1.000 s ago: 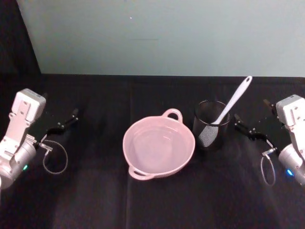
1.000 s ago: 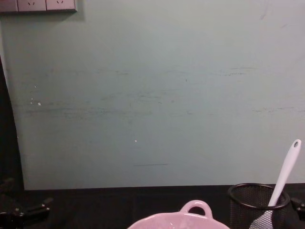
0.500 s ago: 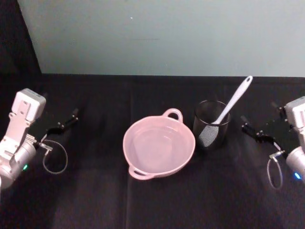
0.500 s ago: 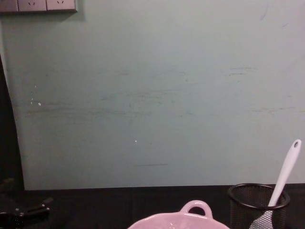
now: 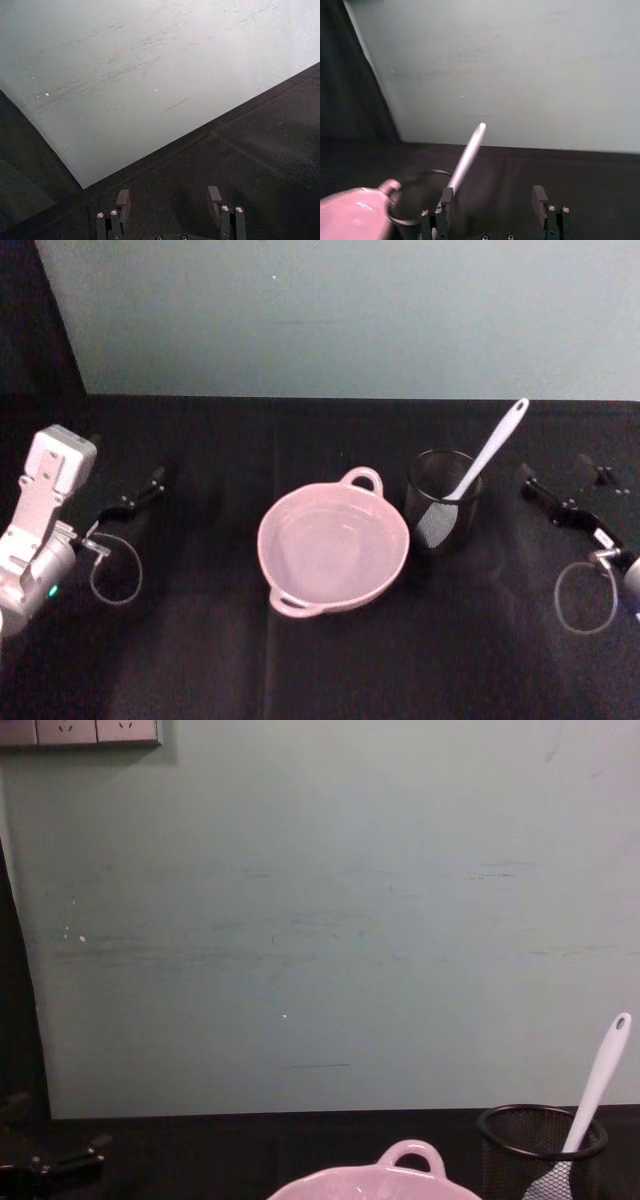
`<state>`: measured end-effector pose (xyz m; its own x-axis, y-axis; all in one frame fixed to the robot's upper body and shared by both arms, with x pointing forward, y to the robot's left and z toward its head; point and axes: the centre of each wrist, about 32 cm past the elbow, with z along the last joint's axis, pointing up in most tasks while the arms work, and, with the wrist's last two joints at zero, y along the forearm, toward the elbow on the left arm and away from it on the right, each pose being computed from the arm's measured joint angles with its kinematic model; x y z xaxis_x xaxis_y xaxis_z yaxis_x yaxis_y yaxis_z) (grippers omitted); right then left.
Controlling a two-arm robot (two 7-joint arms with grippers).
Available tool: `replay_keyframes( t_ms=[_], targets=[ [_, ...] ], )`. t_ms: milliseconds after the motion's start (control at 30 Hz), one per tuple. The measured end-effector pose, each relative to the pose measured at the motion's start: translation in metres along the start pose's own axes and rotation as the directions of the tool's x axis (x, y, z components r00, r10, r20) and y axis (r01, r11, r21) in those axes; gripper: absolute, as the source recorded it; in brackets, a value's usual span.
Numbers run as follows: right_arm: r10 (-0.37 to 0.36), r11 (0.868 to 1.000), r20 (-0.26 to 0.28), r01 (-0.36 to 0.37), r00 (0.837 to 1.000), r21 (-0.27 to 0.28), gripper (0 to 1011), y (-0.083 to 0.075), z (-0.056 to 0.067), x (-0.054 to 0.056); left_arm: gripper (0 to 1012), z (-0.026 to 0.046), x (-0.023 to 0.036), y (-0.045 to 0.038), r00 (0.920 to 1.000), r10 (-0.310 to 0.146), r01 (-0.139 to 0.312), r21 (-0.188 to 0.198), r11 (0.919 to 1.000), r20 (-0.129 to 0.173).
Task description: Use the one hand to pick up the spoon and stir the clear water in the bowl.
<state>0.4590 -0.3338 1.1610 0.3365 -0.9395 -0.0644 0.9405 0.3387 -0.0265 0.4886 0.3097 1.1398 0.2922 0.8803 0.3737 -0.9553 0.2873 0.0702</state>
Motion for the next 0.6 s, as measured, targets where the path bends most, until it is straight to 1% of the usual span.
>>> replay_keyframes(
  t_ms=[33,67,100,167,200,267,300,367,400,500,533,567,600],
  targets=[
    [0.022,1.000,-0.069,-0.022,0.997,-0.001,1002,0.003,0.001,0.000,1011,0.0000,0.0000,0.0000,1.0000,0.000,0.000,0.000,1.0000,0.000],
    [0.033,0.999,-0.106,-0.034,0.994,-0.002,1003,0.005,0.002,0.000,1011,0.0000,0.0000,0.0000,1.0000,0.000,0.000,0.000,1.0000,0.000],
    [0.055,0.998,-0.174,-0.056,0.983,-0.001,1003,0.010,0.002,0.001,1011,0.0000,0.0000,0.0000,1.0000,0.000,0.000,0.000,1.0000,0.000],
    [0.071,0.997,-0.239,-0.073,0.968,0.000,1003,0.015,0.002,0.002,1011,0.0000,0.0000,0.0000,1.0000,0.000,0.000,0.000,1.0000,0.000],
    [0.084,0.996,-0.293,-0.087,0.952,0.004,1003,0.021,0.002,0.003,1011,0.0000,0.0000,0.0000,1.0000,0.000,0.000,0.000,1.0000,0.000],
    [0.094,0.995,-0.350,-0.098,0.932,0.007,1003,0.028,0.002,0.005,1011,0.0000,0.0000,0.0000,1.0000,0.000,0.000,0.000,1.0000,0.000],
    [0.102,0.994,-0.405,-0.108,0.909,0.010,1003,0.034,0.002,0.006,1011,0.0000,0.0000,0.0000,1.0000,0.000,0.000,0.000,1.0000,0.000],
    [0.110,0.993,-0.450,-0.117,0.886,0.011,1003,0.040,0.002,0.007,1011,0.0000,0.0000,0.0000,1.0000,0.000,0.000,0.000,1.0000,0.000],
    [0.116,0.992,-0.488,-0.125,0.865,0.013,1003,0.047,0.002,0.009,1011,0.0000,0.0000,0.0000,1.0000,0.000,0.000,0.000,1.0000,0.000],
    [0.124,0.990,-0.538,-0.138,0.834,0.014,1003,0.056,0.002,0.011,1011,0.0000,0.0000,0.0000,1.0000,0.000,0.000,0.000,1.0000,0.000],
    [0.128,0.989,-0.559,-0.144,0.819,0.017,1003,0.060,0.003,0.012,1011,0.0000,0.0000,0.0000,1.0000,0.000,0.000,0.000,1.0000,0.000],
    [0.129,0.989,-0.567,-0.145,0.813,0.018,1003,0.062,0.003,0.013,1011,0.0000,0.0000,0.0000,1.0000,0.000,0.000,0.000,1.0000,0.000],
    [0.133,0.989,-0.580,-0.149,0.803,0.022,1002,0.065,0.004,0.014,1011,0.0000,0.0000,0.0000,1.0000,0.000,0.000,0.000,1.0000,0.000]
  ],
)
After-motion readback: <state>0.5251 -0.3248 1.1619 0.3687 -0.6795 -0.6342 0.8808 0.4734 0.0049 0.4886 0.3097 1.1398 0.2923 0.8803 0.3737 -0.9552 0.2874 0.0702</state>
